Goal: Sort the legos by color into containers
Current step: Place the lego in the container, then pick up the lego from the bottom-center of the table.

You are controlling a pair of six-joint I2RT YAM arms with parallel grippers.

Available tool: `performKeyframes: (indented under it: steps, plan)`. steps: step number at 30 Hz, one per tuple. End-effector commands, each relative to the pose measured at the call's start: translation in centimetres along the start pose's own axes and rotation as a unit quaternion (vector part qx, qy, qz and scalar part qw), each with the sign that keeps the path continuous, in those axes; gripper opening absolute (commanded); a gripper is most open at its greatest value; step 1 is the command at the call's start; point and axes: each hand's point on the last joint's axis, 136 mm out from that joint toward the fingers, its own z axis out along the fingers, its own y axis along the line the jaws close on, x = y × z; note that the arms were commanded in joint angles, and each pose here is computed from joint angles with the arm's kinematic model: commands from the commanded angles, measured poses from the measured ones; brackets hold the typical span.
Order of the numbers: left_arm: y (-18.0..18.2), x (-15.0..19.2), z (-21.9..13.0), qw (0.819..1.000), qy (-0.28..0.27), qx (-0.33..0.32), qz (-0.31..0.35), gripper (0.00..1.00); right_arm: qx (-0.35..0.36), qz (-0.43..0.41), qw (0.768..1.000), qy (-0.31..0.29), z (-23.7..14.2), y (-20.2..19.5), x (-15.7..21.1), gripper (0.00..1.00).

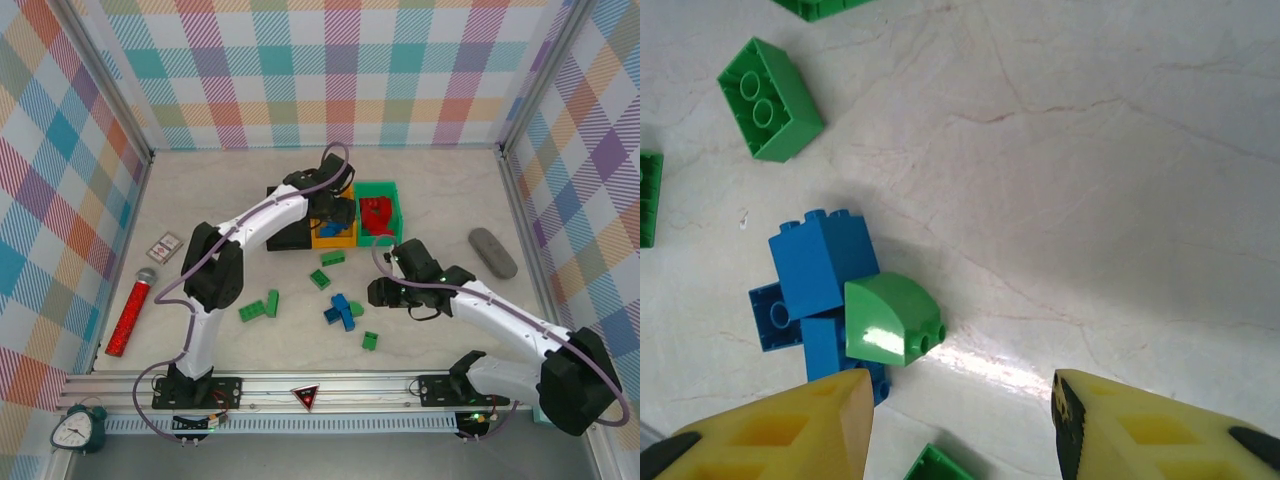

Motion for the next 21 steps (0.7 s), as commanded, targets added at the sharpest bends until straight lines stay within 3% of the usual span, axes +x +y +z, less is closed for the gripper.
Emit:
performKeyframes:
  steps: [1, 5, 11, 21]
  plan:
    - [-0.5, -0.3, -3.8, 1.000, -0.009, 0.025, -0.003, 0.71, -0.031, -0.006, 0.999, 0.031, 0.4, 2.5, 0.3, 0.52]
    - [0.2, 1.4, -6.4, 0.998, -0.027, 0.043, -0.024, 0.72, -0.038, -0.037, 0.997, 0.058, 0.8, 4.7, 0.5, 0.52]
    - [1.9, 6.7, -9.0, 0.995, -0.039, 0.075, -0.057, 0.72, -0.029, -0.057, 0.992, 0.107, 1.6, 5.7, 2.7, 0.53]
    - [4.7, 11.0, -9.5, 0.992, -0.063, 0.065, -0.084, 0.72, -0.015, -0.055, 0.986, 0.159, 3.4, 6.2, 5.2, 0.52]
